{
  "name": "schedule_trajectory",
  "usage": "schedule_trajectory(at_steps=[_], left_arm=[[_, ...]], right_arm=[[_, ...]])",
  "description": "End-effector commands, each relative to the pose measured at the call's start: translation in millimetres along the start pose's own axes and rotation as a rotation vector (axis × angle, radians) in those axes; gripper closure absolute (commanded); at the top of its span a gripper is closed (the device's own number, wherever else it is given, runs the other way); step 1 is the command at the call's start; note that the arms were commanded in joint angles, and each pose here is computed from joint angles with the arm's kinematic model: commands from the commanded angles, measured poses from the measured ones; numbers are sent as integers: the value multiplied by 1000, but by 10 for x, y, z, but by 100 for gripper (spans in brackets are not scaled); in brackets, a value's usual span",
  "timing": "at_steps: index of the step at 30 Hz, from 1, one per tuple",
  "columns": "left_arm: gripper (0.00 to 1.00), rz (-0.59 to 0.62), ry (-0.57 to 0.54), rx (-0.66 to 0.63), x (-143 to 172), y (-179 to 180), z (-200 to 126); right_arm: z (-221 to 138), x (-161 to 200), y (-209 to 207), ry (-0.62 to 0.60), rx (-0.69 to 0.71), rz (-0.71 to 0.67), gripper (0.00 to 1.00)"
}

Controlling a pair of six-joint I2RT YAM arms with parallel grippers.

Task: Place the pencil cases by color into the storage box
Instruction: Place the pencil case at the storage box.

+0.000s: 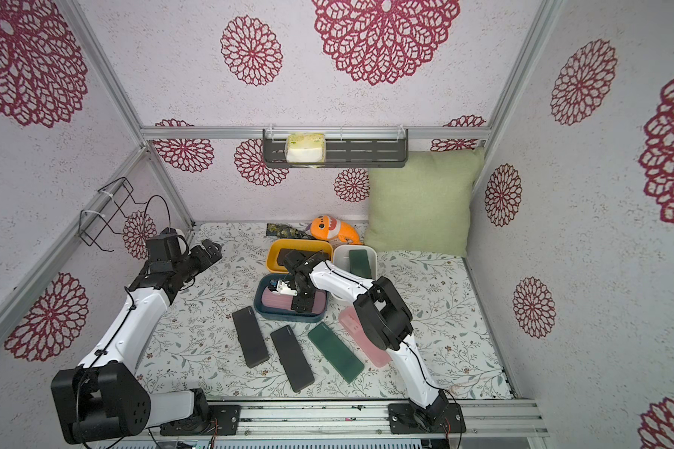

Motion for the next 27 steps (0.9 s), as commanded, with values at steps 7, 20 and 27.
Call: schedule_trajectory(at_steps=[7, 20, 27], left_arm=[[3, 8, -11, 9, -29, 4, 8], [3, 10, -10, 17, -31, -11, 11], [3, 14, -8, 22, -22, -25, 4]], right_arm=[[-102, -109, -27, -6, 22, 4, 10], [-327, -238, -87, -26, 67, -25, 1], [-491, -301, -54, -66, 75, -39, 1]])
Point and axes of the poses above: each gripper's point midway between its finger pads, its own z axis out along the fingers, its own y axis along the line the jaws close on, x = y × z, the point moved 8 cm from there along -z, back along the fingers, and after that the axes turned 9 degrees about z, right-handed, at the moved point
